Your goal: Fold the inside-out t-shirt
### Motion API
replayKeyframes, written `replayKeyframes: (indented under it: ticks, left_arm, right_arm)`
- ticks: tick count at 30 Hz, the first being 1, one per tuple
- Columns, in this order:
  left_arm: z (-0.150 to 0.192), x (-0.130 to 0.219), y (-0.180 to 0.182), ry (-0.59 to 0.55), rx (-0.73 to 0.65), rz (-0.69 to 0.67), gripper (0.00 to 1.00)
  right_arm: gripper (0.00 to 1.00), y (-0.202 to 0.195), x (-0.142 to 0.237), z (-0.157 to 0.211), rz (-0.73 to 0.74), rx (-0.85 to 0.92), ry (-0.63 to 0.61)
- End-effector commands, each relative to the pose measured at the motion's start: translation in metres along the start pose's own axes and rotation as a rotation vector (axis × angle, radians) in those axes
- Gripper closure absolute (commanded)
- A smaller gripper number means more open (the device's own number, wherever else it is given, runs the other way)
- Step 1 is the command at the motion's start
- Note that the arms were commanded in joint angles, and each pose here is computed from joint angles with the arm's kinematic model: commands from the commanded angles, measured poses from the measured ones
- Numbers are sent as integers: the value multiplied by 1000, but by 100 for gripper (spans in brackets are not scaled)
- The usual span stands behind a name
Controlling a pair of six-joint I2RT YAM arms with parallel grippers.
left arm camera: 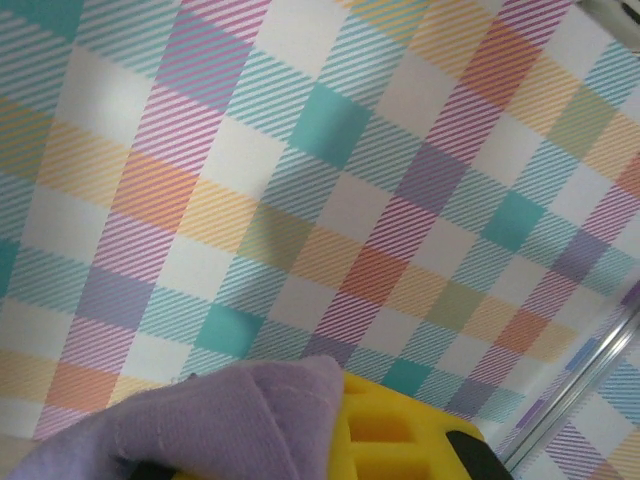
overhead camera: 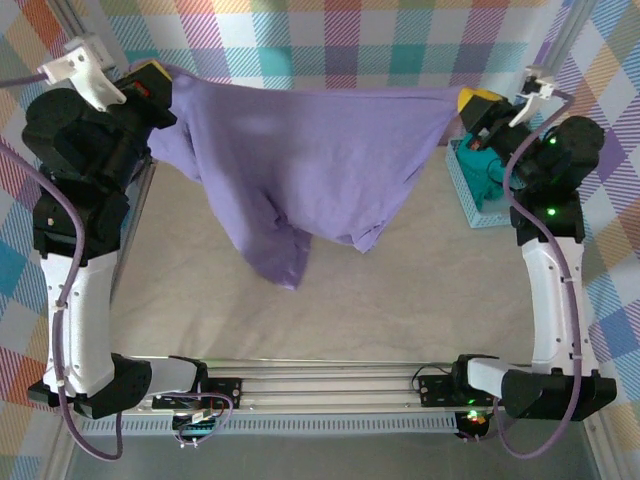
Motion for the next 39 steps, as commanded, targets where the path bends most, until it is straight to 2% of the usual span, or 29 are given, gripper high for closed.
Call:
replayKeyframes:
  ticks: [1,3,6,9,12,15,19,21,25,29,35,39]
  left_arm:
    - [-10,15,-2,1,-82,-5,100]
    - [-4,18,1,27,-90,-8,100]
    - [24,16,15,119,-78,-41,100]
    - [70,13,44,228,-63,-129,100]
    - [122,2,81,297,-74,-254,100]
    - [157,-26,106,369,-101,-359,100]
    - [171,-79,109,389,-104,-357,100]
    - [166,-103,105,364,-113,-342,100]
    - [138,-149,88,300,-132,-298,100]
    - [98,-165,58,212,-126,-199,100]
    - [20,-135,11,8,-138,-31,100]
    - [-9,-97,-9,-55,-137,48,100]
  right_arm:
    - [100,28,18,-37,-51,120,-97]
    - [100,37,26,-39,-63,139,-100]
    - [100,43,34,-27,-89,108,-52]
    - [100,38,40,3,-77,16,55]
    - [100,16,43,48,26,-79,173]
    - [100,-17,31,87,110,-141,241]
    - [100,-53,-5,105,87,-140,242]
    - [100,-70,-28,104,65,-135,231]
    - [100,-89,-75,78,-17,-98,181]
    - [100,-83,-97,39,-79,-26,105]
    - [100,-39,-90,-23,-178,103,-1]
    - [100,-15,-72,-37,-209,166,-25]
Point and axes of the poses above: each hand's point on the last joint's axis, 136 mm out from that joint toward the fingers, its own x axis back along the fingers, its own y axis along the line the jaws close on, z = x × y, the point moved 7 cm from there along x, back along the fingers, and after that the axes turned 4 degrees about x, right-handed, at the moved point
